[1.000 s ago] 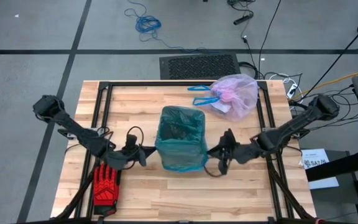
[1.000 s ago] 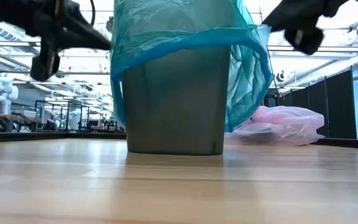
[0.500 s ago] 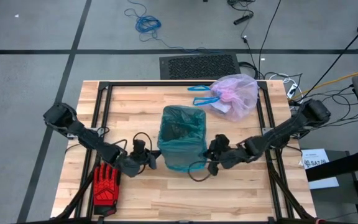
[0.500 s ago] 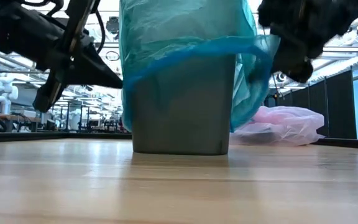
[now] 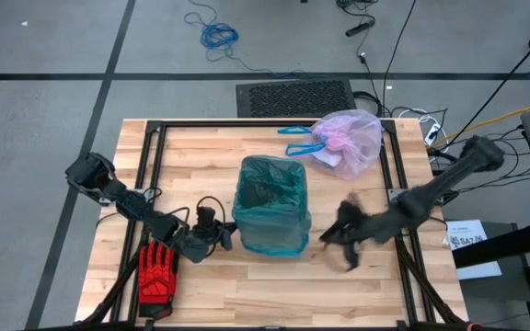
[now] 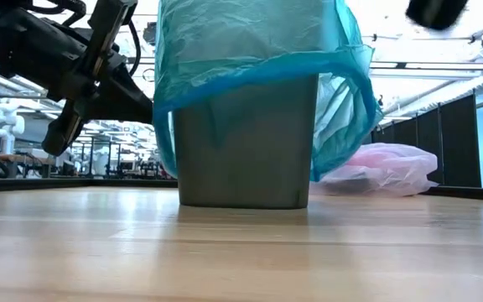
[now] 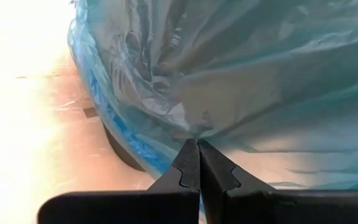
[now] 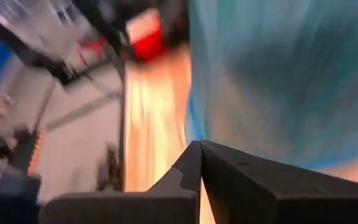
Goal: Place trash/remove bag and relplace
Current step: Insert the blue trash bag into the trash bin
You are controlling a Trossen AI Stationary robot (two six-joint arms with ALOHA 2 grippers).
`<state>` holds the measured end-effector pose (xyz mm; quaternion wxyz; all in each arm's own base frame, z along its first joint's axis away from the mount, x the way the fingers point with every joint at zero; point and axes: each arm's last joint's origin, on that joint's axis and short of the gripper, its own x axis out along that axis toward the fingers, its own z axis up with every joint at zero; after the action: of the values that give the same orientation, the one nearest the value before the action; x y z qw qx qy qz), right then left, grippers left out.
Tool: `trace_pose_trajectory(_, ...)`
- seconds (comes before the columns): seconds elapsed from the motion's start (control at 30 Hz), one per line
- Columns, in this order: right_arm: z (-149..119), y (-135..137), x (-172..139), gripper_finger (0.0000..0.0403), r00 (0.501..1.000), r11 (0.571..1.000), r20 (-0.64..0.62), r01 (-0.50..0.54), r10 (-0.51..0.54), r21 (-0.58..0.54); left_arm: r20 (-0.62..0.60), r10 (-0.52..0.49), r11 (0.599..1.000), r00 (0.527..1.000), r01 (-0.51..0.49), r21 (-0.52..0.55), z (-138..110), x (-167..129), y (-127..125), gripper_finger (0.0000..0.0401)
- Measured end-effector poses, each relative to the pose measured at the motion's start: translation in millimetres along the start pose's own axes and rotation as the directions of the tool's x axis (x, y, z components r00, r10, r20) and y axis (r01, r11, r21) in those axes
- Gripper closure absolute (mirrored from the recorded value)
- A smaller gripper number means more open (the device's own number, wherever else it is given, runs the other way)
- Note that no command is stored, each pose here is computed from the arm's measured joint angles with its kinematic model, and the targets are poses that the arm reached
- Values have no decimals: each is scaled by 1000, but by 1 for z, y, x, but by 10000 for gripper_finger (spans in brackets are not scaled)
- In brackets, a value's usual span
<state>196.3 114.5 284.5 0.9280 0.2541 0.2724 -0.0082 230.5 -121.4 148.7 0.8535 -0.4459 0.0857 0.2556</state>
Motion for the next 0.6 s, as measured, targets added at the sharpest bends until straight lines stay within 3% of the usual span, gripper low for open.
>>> trace_pose_trajectory(0.1, 47, 5, -37, 403, 987, 993, 159, 12, 7, -113, 2, -7, 1000, 1000, 7, -8, 2, -1, -2, 401)
trace_pose_trajectory(0.23, 118, 2, -58, 403, 957, 943, 285, 138, -49, -302, 23, -12, 1000, 1000, 13, -19, 5, -3, -4, 401)
trace_pose_trajectory(0.4, 186, -19, -30, 403, 991, 870, 115, 116, -68, -480, 37, -26, 999, 999, 27, -22, 10, -6, -7, 401)
trace_pose_trajectory(0.5, 209, -32, -2, 403, 995, 815, -42, 51, -92, -578, 46, -37, 999, 998, 38, -14, 13, -8, -9, 401)
trace_pose_trajectory(0.6, 219, -43, 25, 403, 968, 745, -191, -8, -161, -667, 61, -37, 999, 997, 38, -3, 15, -9, -10, 401)
